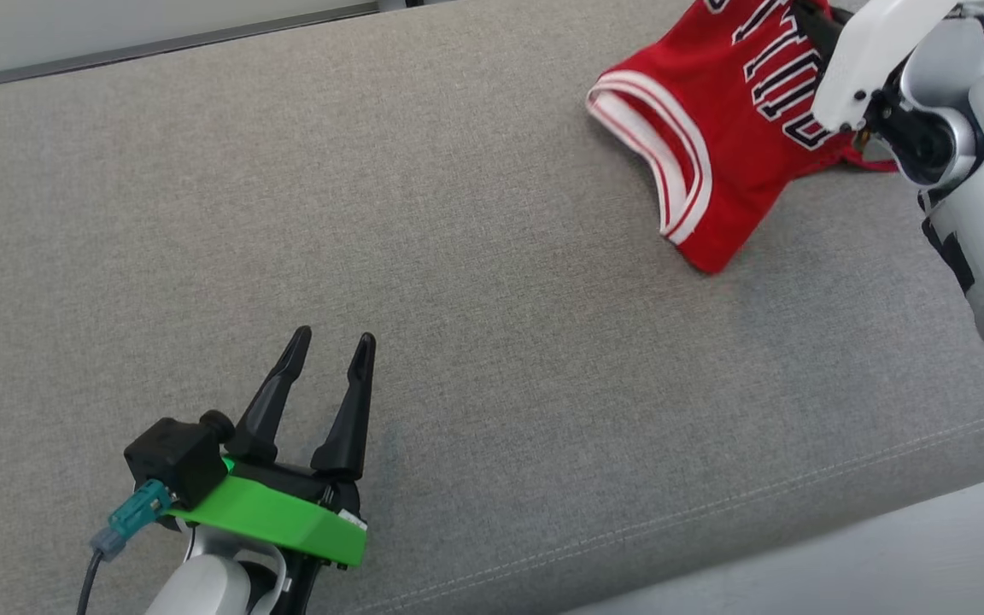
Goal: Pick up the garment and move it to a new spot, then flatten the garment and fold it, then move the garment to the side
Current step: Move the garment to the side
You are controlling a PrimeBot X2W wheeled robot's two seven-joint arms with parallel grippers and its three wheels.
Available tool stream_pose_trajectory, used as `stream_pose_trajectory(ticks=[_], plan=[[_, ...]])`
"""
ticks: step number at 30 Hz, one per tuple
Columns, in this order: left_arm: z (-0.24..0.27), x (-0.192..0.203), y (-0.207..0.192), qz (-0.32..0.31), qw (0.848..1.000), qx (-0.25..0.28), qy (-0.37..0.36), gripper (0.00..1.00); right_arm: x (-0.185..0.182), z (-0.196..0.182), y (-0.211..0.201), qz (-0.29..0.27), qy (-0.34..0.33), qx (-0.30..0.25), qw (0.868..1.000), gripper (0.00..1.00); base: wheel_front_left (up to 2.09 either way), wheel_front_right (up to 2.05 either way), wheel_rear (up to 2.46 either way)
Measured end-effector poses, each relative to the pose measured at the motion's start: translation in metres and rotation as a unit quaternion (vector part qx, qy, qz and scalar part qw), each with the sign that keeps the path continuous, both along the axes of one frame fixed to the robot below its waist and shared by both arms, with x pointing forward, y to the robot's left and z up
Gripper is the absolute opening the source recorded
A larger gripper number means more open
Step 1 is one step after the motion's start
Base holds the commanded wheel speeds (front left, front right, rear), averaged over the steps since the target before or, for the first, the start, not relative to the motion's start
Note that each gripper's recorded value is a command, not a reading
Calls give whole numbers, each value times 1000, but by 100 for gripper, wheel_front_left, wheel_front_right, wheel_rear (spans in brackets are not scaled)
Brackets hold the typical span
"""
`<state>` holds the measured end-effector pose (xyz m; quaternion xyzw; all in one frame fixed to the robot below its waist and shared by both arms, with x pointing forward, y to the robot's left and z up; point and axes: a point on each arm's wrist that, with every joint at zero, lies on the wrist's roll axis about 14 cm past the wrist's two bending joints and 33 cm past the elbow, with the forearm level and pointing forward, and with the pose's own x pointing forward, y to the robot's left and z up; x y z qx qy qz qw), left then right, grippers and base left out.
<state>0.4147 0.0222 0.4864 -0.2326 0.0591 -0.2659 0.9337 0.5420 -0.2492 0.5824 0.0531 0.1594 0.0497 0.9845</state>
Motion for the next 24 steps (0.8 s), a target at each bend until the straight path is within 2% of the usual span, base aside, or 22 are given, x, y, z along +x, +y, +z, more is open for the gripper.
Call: stream_pose_trajectory(ticks=[10, 13, 24], plan=[[-18, 11, 0, -8, 1000, 11, 19, 100, 33, 8, -10, -21, 4, -13, 1000, 0, 0, 0, 0], [-20, 15, 1, -10, 1000, 13, 19, 100, 38, 5, -15, -22, 13, -31, 999, 0, 0, 0, 0], [-36, 27, 16, -3, 999, 40, 32, 100, 53, -9, -79, -86, 38, -72, 993, 0, 0, 0, 0]])
